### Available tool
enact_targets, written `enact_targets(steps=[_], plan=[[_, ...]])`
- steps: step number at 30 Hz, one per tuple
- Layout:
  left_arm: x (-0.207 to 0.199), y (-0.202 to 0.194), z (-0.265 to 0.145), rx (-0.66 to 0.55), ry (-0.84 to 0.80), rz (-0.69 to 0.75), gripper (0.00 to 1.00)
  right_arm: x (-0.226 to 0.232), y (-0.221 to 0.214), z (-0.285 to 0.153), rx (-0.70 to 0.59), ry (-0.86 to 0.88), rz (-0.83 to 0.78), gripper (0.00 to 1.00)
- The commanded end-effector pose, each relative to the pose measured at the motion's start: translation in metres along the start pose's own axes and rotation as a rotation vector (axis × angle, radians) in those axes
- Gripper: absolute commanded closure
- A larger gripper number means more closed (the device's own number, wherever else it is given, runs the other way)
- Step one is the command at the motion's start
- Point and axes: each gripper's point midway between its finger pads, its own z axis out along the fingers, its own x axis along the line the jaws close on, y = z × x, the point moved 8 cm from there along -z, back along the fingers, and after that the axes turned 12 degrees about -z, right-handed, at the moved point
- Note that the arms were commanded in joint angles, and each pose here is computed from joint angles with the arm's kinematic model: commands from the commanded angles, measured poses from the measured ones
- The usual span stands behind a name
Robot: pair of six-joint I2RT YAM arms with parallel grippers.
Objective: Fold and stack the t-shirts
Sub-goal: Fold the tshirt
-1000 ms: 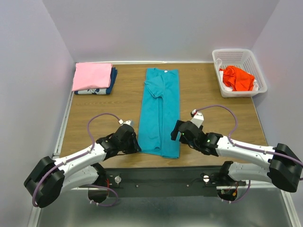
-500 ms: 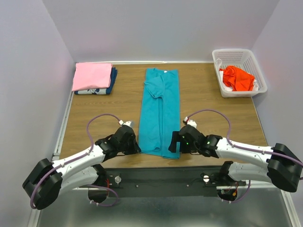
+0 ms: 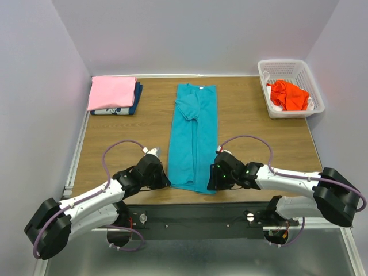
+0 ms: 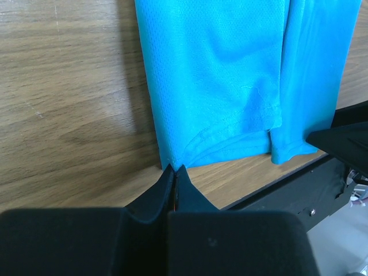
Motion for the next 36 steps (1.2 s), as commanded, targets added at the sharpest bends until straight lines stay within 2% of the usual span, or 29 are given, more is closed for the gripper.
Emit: enact_targets(steps=[1, 5, 15, 20, 21, 25, 33, 36], plan=[[-0.001, -0.003, -0.002, 0.015, -0.024, -0.004, 1.00, -0.008, -0.019, 0.000, 0.101, -0.010, -0.003, 0.51], [0.000, -0.003, -0.001, 0.014, -0.021, -0.006, 1.00, -0.010, -0.024, -0.002, 0.115, -0.009, 0.009, 0.46], [0.000, -0.004, -0.003, 0.009, -0.034, -0.013, 1.00, -0.012, -0.036, -0.007, 0.163, 0.015, 0.042, 0.48], [0.000, -0.004, -0.003, 0.010, -0.034, -0.012, 1.00, -0.011, -0.034, -0.005, 0.164, 0.009, 0.041, 0.58], [0.000, -0.004, -0.004, 0.010, -0.034, -0.014, 1.00, -0.011, -0.034, -0.005, 0.165, 0.008, 0.036, 0.64], [-0.002, -0.002, -0.004, -0.003, -0.043, -0.011, 1.00, -0.011, -0.029, -0.004, 0.143, -0.011, 0.025, 0.77], [-0.027, 0.015, -0.015, -0.092, -0.130, 0.024, 1.00, -0.001, 0.018, -0.014, -0.089, -0.084, -0.007, 0.99], [-0.049, 0.029, -0.022, -0.157, -0.188, 0.040, 1.00, 0.004, 0.035, -0.027, -0.189, -0.087, -0.006, 0.99]])
